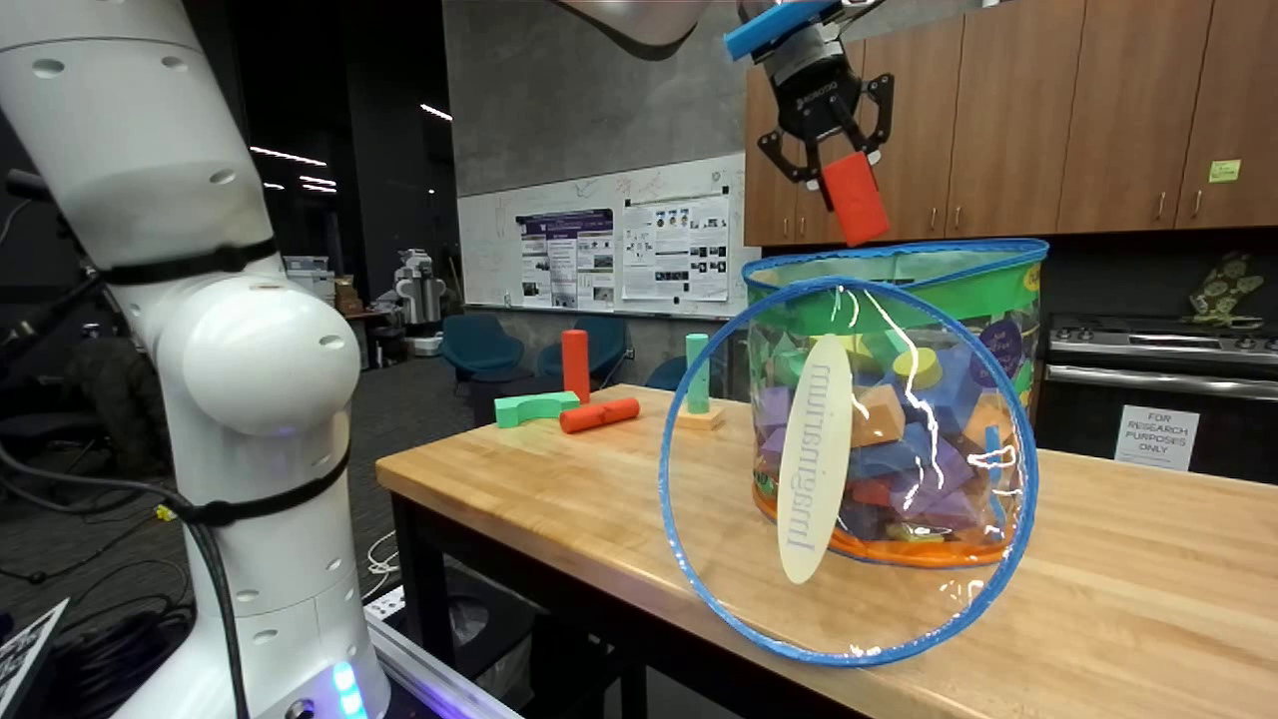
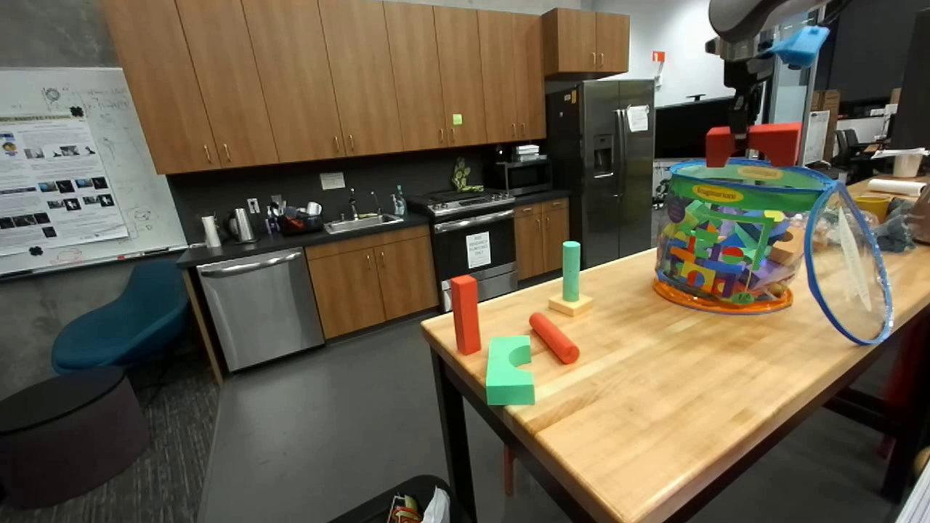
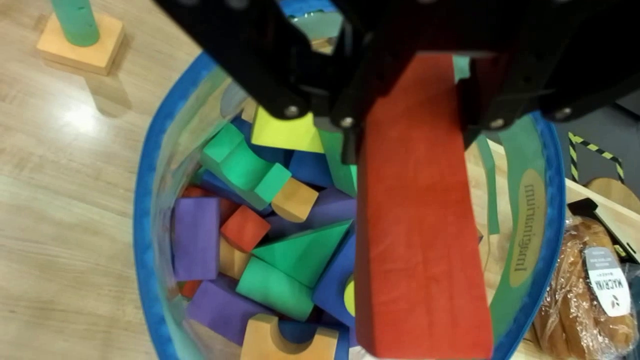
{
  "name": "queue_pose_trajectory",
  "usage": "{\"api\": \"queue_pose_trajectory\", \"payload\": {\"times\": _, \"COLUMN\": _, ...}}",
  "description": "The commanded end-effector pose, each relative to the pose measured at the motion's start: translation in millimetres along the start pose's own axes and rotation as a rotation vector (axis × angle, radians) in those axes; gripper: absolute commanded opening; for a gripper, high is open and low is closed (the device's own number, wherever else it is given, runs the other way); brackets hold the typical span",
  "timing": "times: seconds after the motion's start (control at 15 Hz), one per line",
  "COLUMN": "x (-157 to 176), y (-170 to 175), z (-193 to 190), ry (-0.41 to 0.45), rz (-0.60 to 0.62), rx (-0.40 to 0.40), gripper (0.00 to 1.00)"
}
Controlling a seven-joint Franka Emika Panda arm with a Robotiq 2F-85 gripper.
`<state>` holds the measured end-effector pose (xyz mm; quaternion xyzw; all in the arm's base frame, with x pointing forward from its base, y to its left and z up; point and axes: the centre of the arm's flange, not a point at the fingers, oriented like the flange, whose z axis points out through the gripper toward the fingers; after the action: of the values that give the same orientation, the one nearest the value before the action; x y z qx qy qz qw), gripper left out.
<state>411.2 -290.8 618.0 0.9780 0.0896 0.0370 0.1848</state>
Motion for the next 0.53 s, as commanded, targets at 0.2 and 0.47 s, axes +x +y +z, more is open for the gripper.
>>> {"api": "queue_pose_trajectory", "payload": {"times": 0.2, "x": -6.2, "y": -9.6, "z": -1.3, "ry": -0.007, "rz": 0.026, "rx": 0.051, "gripper": 0.16}}
{"api": "queue_pose_trajectory", "payload": {"times": 0.47, "x": -7.1, "y": -13.9, "z": -0.8, "ry": -0.011, "rz": 0.035, "rx": 0.093, "gripper": 0.16}}
